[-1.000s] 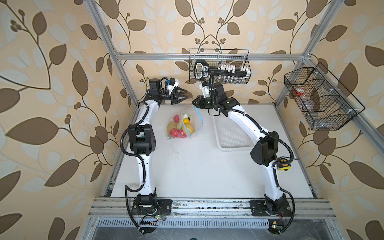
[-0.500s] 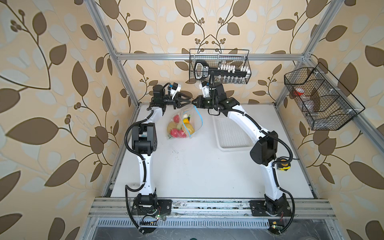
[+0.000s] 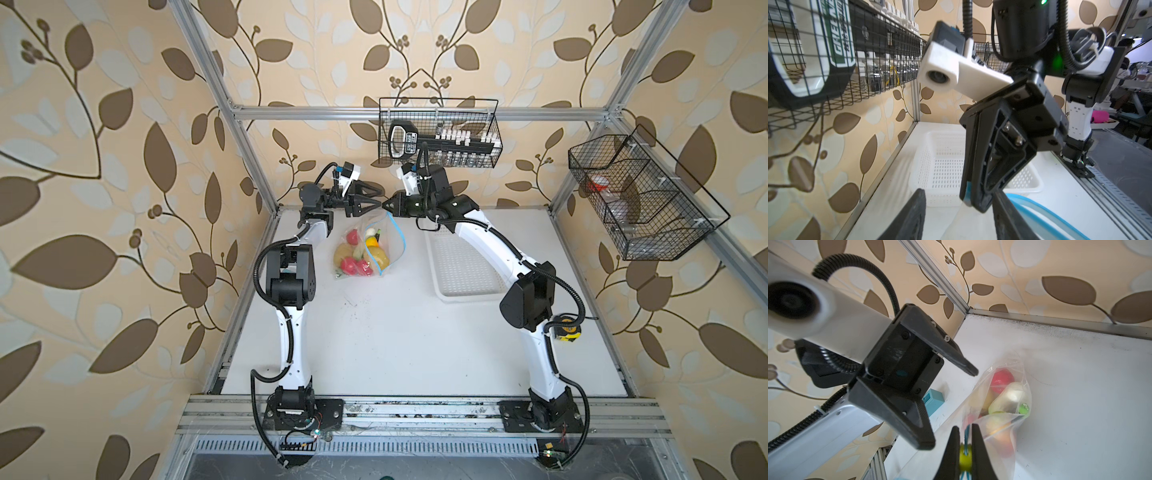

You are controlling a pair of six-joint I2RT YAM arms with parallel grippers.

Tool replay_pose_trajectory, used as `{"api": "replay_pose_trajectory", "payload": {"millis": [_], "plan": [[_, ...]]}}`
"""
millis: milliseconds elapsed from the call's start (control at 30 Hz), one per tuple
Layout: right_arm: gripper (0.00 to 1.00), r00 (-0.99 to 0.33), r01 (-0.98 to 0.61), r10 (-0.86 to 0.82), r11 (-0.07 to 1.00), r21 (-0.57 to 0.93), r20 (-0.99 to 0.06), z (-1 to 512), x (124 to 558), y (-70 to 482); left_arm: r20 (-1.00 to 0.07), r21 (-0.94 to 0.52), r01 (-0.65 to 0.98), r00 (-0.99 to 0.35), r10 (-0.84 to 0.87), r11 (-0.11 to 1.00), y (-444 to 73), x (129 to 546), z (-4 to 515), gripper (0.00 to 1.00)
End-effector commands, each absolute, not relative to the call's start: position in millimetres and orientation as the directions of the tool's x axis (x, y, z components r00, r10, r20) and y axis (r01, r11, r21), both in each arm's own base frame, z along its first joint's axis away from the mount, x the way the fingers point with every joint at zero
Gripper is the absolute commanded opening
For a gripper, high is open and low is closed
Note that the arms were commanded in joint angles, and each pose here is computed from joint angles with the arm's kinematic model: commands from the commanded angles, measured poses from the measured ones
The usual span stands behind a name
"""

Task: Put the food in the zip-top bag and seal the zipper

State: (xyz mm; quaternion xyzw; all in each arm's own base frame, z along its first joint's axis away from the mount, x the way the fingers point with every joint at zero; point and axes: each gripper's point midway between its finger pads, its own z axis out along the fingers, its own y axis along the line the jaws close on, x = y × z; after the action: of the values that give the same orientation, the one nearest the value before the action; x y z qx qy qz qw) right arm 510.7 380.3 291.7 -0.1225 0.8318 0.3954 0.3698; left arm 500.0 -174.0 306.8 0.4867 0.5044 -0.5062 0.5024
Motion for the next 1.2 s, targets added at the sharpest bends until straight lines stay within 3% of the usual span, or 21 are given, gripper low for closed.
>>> {"api": "replay_pose_trajectory", "payload": {"millis": [0, 267, 367, 700, 1167], "plan": [[0.00, -0.676, -0.542, 0.066, 0.631, 0.555, -0.734, 297.6, 512.0, 385.1, -0.995, 0.078, 0.995, 0.081, 0.052, -0.066, -179.5, 466.6, 323.6, 0.59], [0.00, -0.652, -0.584, 0.036, 0.613, 0.532, -0.757, 305.1, 506.9, 385.3, -0.998, -0.019, 0.998, -0.015, 0.059, -0.059, -178.6, 463.4, 325.9, 0.74], [0.00, -0.654, -0.590, 0.022, 0.610, 0.528, -0.757, 303.2, 506.1, 382.8, -0.998, -0.039, 0.998, -0.035, 0.060, -0.059, -178.5, 458.3, 327.8, 0.99], [0.00, -0.647, -0.637, -0.017, 0.561, 0.528, -0.762, 307.1, 496.8, 384.9, -0.996, -0.067, 0.996, -0.063, 0.059, -0.065, -179.4, 440.2, 315.4, 0.98], [0.00, -0.649, -0.669, -0.036, 0.503, 0.547, -0.760, 311.7, 487.1, 391.0, -0.996, -0.068, 0.994, -0.063, 0.059, -0.081, -186.5, 442.4, 309.7, 0.80]]}}
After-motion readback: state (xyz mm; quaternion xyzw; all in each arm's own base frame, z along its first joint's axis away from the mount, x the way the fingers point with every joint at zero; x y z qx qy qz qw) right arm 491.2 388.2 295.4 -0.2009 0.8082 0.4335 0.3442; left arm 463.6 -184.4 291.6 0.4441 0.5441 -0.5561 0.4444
